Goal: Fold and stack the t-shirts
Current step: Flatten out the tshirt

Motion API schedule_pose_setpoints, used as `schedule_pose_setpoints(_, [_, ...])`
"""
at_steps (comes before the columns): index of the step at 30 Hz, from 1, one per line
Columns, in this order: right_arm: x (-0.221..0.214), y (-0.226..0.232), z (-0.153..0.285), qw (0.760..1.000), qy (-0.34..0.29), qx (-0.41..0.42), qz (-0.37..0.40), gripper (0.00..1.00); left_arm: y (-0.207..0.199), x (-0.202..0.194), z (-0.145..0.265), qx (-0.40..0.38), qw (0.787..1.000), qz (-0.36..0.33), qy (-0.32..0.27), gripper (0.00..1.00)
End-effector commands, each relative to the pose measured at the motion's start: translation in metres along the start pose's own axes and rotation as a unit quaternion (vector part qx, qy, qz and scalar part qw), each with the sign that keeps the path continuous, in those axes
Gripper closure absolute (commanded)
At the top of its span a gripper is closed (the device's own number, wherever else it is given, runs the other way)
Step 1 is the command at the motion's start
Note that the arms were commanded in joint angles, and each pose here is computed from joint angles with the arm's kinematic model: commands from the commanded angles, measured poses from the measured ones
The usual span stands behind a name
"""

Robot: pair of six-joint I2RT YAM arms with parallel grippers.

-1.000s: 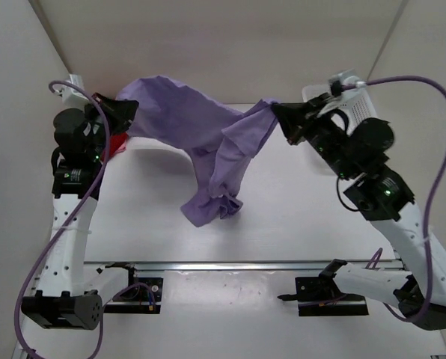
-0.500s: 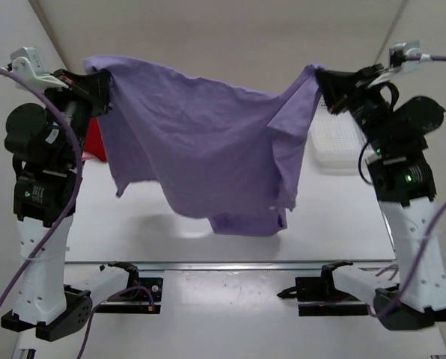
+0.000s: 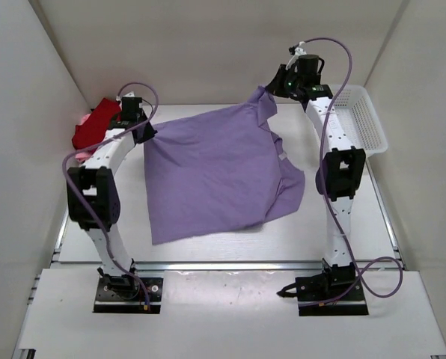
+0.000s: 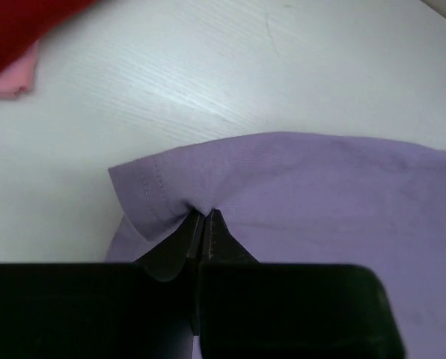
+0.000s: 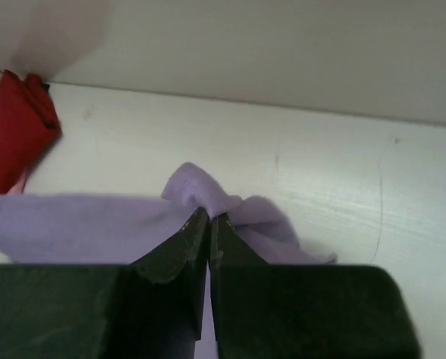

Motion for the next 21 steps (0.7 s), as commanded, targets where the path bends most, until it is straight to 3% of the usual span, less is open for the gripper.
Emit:
schedule_pose_setpoints(1, [0.049, 0.001, 0.033, 0.998, -0.067, -0.013, 0.009, 1.00, -0.048, 0.059, 0.025, -0.057, 0.994, 0.009, -0.091, 0.92])
schedule_pose_setpoints(3, [0.058, -0.001, 0.033, 0.996, -0.077, -0.027, 0.019, 0.91, -0.055, 0.071, 0.015, -0.054, 0.995, 0.003, -0.083, 0.67])
schedule_pose_setpoints(5, [0.064, -0.005, 0.042, 0.997, -0.067, -0.039, 0.027, 0.56, -0.052, 0.072, 0.014, -0.055, 0.996, 0.008, -0.064, 0.51])
schedule_pose_setpoints(8, [0.059, 0.006, 0.059, 0.998, -0.038, -0.037, 0.034, 0.43, -0.041, 0.047, 0.015, -0.064, 0.996, 0.014, -0.055, 0.40])
schedule_pose_setpoints(10, [0.038, 0.013, 0.063, 0.998, 0.013, -0.058, 0.037, 0.45, -0.034, 0.028, 0.032, -0.068, 0.996, 0.014, -0.051, 0.40])
schedule_pose_setpoints(11, [0.038, 0.028, 0.070, 0.997, 0.020, -0.062, 0.048, 0.53, -0.036, 0.020, 0.036, -0.078, 0.996, 0.017, -0.047, 0.40])
schedule_pose_setpoints(12, [0.024, 0.031, 0.078, 0.996, 0.041, -0.068, 0.048, 0.71, -0.035, 0.002, 0.043, -0.088, 0.996, 0.019, -0.029, 0.43])
schedule_pose_setpoints(13, [-0.001, 0.046, 0.085, 0.994, 0.070, -0.072, 0.048, 0.80, -0.024, -0.015, 0.049, -0.085, 0.996, 0.022, -0.011, 0.49])
schedule_pose_setpoints(14, [-0.008, 0.054, 0.084, 0.994, 0.053, -0.078, 0.058, 0.94, -0.025, -0.022, 0.054, -0.104, 0.994, 0.024, -0.004, 0.51])
schedule_pose_setpoints(15, [-0.031, 0.060, 0.097, 0.994, 0.045, -0.085, 0.055, 1.00, -0.016, -0.043, 0.062, -0.113, 0.993, 0.032, 0.018, 0.52])
schedule_pose_setpoints(16, [-0.067, 0.070, 0.118, 0.994, 0.061, -0.083, 0.037, 1.00, 0.001, -0.062, 0.067, -0.107, 0.993, 0.042, 0.036, 0.56])
schedule_pose_setpoints(17, [-0.066, 0.071, 0.124, 0.997, 0.023, -0.071, 0.009, 1.00, 0.004, -0.068, 0.076, -0.122, 0.990, 0.049, 0.042, 0.59])
schedule_pose_setpoints(21, [-0.138, 0.072, 0.179, 0.995, 0.025, -0.080, -0.062, 1.00, 0.049, -0.123, 0.086, -0.112, 0.984, 0.080, 0.112, 0.65])
Point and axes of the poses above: each gripper's point midway between its finger pads, its own z axis back along the fingers, its own y axis along the line the jaws close on, x = y × z, the point moved 7 cm from there along z, back along the fingers, and after that the axes turned 14 degrees about z, right-handed, at the moved point
